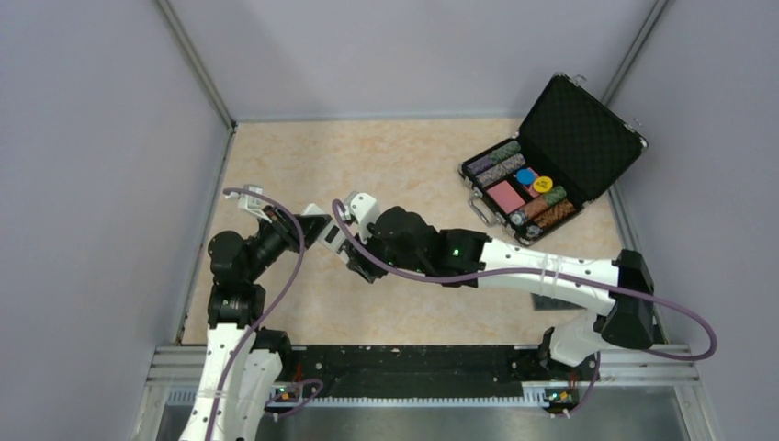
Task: Load the batteries into the remote control
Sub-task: Load the battery cover into the remote control.
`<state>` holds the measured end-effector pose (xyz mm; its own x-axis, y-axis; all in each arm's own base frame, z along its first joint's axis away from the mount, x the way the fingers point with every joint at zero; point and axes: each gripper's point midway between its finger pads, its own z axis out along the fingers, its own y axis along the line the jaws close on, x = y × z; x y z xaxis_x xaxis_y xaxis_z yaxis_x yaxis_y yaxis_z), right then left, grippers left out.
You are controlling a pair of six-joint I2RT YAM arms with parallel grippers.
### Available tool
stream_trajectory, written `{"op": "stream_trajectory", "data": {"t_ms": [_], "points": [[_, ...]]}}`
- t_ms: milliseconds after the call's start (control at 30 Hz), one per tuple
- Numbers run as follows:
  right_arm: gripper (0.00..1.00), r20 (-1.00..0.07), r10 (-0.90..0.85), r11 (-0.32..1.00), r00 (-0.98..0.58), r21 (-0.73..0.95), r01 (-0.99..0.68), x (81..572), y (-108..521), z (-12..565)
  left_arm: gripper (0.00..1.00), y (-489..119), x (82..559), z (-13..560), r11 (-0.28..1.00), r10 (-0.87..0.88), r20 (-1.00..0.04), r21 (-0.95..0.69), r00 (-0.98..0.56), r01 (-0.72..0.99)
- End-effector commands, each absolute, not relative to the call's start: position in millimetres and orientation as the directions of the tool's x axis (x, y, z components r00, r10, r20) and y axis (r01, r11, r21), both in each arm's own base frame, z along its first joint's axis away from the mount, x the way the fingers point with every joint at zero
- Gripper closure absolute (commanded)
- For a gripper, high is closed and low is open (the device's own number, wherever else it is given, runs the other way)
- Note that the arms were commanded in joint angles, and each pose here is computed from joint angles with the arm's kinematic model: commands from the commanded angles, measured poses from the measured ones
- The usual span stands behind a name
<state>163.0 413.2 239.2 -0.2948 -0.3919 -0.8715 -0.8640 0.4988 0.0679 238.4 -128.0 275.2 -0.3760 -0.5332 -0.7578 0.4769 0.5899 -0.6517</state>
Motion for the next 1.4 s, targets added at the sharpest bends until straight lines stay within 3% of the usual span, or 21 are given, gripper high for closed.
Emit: {"op": "stream_trajectory", "data": {"t_ms": [0,267,1367], "points": [[0.64,-0.908,-0.343,0.546,-0.24,0.015,-0.837,172.3,432.6,262.6,1.0,-129.0,230.6,300.4,0.614,-0.484,-0.821,-0.565,-0.303,0.55],[0.64,-0.899,-0.358,0.591,-0.253,-0.008,-0.807,183.2,440.5,258.5,1.0,-130.1,230.5,299.1,0.617,-0.467,-0.829,-0.554,-0.306,0.559],[0.64,-0.86,-0.429,0.56,-0.274,-0.016,-0.828,177.1,444.4,238.5,1.0,-125.2,229.2,306.1,0.643,-0.47,-0.841,-0.534,-0.268,0.549]]}}
